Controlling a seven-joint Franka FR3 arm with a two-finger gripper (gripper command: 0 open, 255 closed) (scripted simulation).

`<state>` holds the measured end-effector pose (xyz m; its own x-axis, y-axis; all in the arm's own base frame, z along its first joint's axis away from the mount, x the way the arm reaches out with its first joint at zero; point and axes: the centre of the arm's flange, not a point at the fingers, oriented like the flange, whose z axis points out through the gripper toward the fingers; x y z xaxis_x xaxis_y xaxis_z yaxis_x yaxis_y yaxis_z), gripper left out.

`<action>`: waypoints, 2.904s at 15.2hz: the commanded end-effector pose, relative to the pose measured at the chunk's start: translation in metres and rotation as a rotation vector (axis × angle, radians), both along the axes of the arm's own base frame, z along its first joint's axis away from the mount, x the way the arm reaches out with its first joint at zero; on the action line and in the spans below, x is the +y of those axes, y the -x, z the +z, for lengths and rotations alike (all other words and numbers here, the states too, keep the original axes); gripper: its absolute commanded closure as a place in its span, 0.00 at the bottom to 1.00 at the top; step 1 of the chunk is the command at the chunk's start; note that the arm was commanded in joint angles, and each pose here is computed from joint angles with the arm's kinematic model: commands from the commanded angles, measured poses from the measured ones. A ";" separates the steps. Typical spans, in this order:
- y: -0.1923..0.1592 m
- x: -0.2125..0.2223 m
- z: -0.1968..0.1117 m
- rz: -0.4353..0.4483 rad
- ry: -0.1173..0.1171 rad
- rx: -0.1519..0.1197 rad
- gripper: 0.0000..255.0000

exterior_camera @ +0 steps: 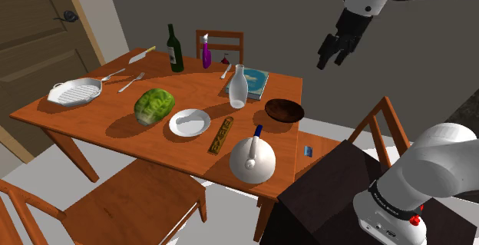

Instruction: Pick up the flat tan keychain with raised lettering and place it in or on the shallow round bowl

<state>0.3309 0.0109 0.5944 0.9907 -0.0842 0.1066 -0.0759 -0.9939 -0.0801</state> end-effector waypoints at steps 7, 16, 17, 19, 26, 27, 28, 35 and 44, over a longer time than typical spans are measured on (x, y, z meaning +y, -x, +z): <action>-0.037 0.048 -0.055 -0.109 0.006 0.019 0.00; -0.099 0.111 -0.138 -0.273 0.015 0.049 0.00; -0.107 0.117 -0.148 -0.292 0.016 0.052 0.00; -0.122 0.129 -0.167 -0.328 0.018 0.058 0.00; -0.177 0.167 -0.234 -0.456 0.026 0.081 0.00; -0.185 0.172 -0.244 -0.474 0.027 0.084 0.00; -0.193 0.177 -0.254 -0.492 0.028 0.087 0.00; -0.251 0.205 -0.323 -0.619 0.035 0.110 0.00; -0.314 0.225 -0.402 -0.752 0.042 0.134 0.00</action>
